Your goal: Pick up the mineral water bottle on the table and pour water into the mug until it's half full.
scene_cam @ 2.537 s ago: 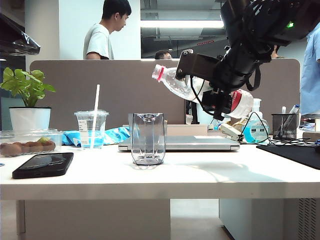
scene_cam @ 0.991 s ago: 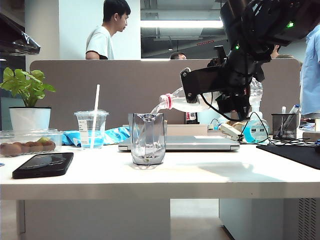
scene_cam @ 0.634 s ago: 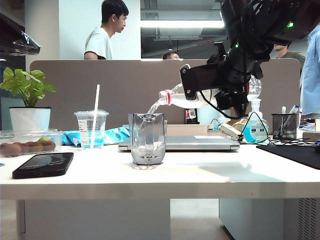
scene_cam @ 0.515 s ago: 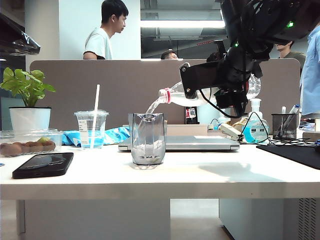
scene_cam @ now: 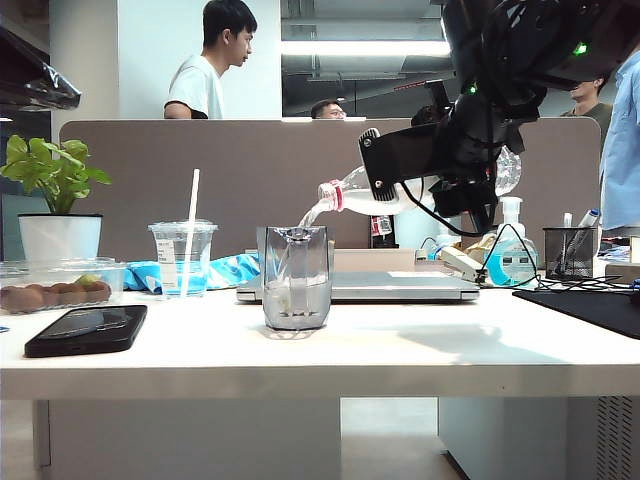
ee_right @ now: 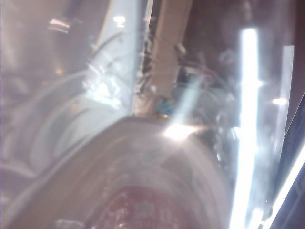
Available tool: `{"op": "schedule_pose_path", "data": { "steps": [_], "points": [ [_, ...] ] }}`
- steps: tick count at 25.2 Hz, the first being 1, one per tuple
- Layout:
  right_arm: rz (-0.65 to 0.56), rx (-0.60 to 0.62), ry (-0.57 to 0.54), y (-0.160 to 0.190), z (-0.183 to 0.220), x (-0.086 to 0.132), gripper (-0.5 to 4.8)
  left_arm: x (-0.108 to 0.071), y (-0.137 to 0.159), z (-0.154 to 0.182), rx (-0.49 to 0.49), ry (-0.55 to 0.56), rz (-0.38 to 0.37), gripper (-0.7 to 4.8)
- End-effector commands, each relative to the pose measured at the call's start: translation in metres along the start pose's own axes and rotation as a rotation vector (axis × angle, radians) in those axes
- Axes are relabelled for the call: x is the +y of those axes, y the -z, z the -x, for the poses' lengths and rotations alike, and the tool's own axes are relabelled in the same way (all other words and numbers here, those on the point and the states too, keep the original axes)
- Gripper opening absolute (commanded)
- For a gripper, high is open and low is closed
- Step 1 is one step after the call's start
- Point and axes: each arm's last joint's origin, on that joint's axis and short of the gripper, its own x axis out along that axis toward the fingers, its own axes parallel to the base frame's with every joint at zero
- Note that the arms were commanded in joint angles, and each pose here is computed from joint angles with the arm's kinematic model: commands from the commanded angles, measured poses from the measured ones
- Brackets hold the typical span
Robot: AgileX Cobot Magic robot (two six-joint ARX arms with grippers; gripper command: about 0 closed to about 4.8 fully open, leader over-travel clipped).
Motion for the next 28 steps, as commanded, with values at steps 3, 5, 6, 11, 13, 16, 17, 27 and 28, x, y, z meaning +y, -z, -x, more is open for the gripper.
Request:
{"op": "schedule_pose_path", "data": {
  "steps": [3,5,6,11,13,16,17,27,28],
  "points": [
    [-0.004,0.008,0.081,0.001,0.003,-0.012,2.64,0.000,-0.002,0.000,-0.009,0.003,-0.006,-0.03],
    [-0.007,0.009,0.098,0.002,0.003,-0.014,2.64,0.000,-0.002,0.000,-0.009,0.003,-0.006,-0.03],
    [0.010,0.012,0.106,0.002,0.003,-0.015,2.64,0.000,-0.002,0.000,-0.009,0.003,-0.006,-0.03],
    [0.010,0.012,0.110,0.002,0.003,-0.015,2.64,0.000,-0.002,0.000,-0.009,0.003,-0.006,-0.03],
    [0.006,0.011,0.109,0.002,0.003,-0.015,2.65,0.000,-0.002,0.000,-0.009,0.003,-0.006,-0.03],
    [-0.021,0.005,0.109,0.002,0.003,-0.015,2.64,0.000,-0.002,0.000,-0.009,0.003,-0.006,-0.03],
    [-0.050,-0.008,0.109,0.001,0.003,-0.015,2.64,0.000,-0.002,0.000,-0.009,0.003,-0.006,-0.03],
    [-0.390,-0.089,-0.006,-0.002,0.003,-0.004,2.65,0.000,-0.002,0.000,-0.009,0.003,-0.006,-0.03],
    [-0.452,-0.104,-0.010,-0.002,0.003,-0.004,2.65,0.000,-0.002,0.000,-0.009,0.003,-0.006,-0.03]
  ]
}}
